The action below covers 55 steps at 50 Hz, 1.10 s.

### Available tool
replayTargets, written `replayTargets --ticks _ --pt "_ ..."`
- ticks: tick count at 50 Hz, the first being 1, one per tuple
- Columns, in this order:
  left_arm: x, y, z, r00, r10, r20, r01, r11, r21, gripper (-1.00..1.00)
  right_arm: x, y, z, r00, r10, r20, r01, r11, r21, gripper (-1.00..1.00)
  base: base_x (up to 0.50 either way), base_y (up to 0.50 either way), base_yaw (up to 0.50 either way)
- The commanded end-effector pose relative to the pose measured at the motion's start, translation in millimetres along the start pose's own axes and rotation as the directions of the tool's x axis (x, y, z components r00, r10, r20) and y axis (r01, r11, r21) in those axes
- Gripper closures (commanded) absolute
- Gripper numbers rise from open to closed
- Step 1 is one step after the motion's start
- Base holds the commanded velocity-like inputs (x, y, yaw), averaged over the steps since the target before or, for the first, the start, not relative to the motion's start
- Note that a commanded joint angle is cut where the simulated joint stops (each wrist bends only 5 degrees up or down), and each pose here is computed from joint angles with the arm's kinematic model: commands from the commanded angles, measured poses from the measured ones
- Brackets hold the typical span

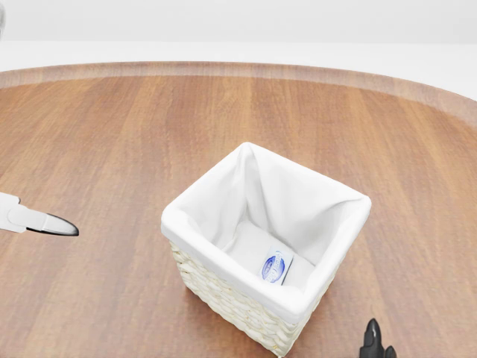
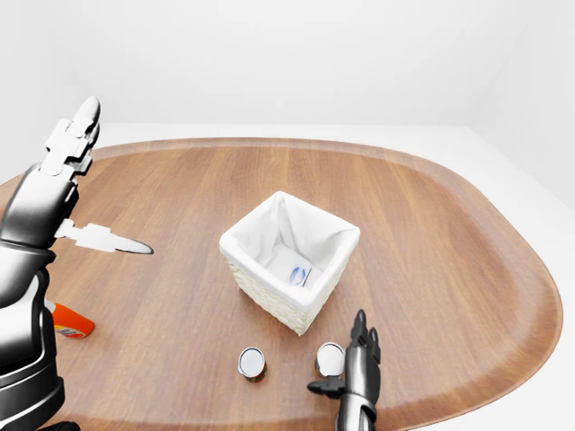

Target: Pick up the alphabet soup and the cream cheese box, and put them in the basket.

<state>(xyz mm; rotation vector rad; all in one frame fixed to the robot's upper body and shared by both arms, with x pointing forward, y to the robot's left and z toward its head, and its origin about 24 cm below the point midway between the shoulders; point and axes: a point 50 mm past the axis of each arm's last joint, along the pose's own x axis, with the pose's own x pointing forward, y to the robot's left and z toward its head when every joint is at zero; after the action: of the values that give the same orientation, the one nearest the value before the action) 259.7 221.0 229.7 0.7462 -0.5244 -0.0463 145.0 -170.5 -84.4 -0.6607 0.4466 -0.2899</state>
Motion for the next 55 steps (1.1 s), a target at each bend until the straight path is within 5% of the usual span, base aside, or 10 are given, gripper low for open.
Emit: replayTargets --ticks 1,14,15,16,18,19,44,55 --pt "1.3 2.3 3.2 1.000 0.020 0.020 -0.020 1.000 -0.018 -1.00 2.8 3.7 0.4 1.000 0.012 -0.003 -0.012 1.000 -0.008 -1.00 0.00 0.00 0.00" --pt "1.2 2.5 3.6 1.000 0.021 0.022 -0.020 1.000 -0.018 -1.00 6.8 6.1 3.5 1.000 0.019 0.006 -0.019 1.000 -0.016 -1.00 0.00 0.00 0.00" --pt "1.0 2.6 4.0 1.000 0.020 0.023 -0.020 1.000 -0.017 -1.00 6.8 6.1 4.5 1.000 0.020 0.015 -0.020 1.000 -0.024 -0.50 0.00 0.00 0.00" --pt "1.0 2.5 3.9 1.000 0.020 0.023 -0.020 1.000 -0.017 -1.00 6.8 6.0 4.9 1.000 0.019 0.016 -0.019 1.000 -0.022 -0.50 0.00 0.00 0.00" --pt "1.0 2.6 4.4 1.000 0.020 0.024 -0.020 1.000 -0.016 -1.00 6.9 6.5 5.0 1.000 0.022 0.019 -0.022 0.999 -0.027 0.94 0.00 0.00 0.00" --pt "1.0 2.5 4.1 1.000 0.021 0.023 -0.020 1.000 -0.017 -1.00 7.0 6.3 5.0 1.000 0.021 0.019 -0.021 0.999 -0.028 1.00 0.00 0.00 0.00" --pt "1.6 1.7 3.5 1.000 0.015 0.020 -0.015 1.000 -0.016 -1.00 3.6 -0.5 2.5 1.000 -0.006 0.003 0.006 1.000 0.009 1.00 0.00 0.00 0.00" --pt "2.0 0.7 1.8 1.000 0.013 0.013 -0.013 1.000 -0.018 -1.00 -5.7 -26.0 27.8 0.988 -0.123 0.095 0.111 0.987 0.120 1.00 0.00 0.00 0.00"
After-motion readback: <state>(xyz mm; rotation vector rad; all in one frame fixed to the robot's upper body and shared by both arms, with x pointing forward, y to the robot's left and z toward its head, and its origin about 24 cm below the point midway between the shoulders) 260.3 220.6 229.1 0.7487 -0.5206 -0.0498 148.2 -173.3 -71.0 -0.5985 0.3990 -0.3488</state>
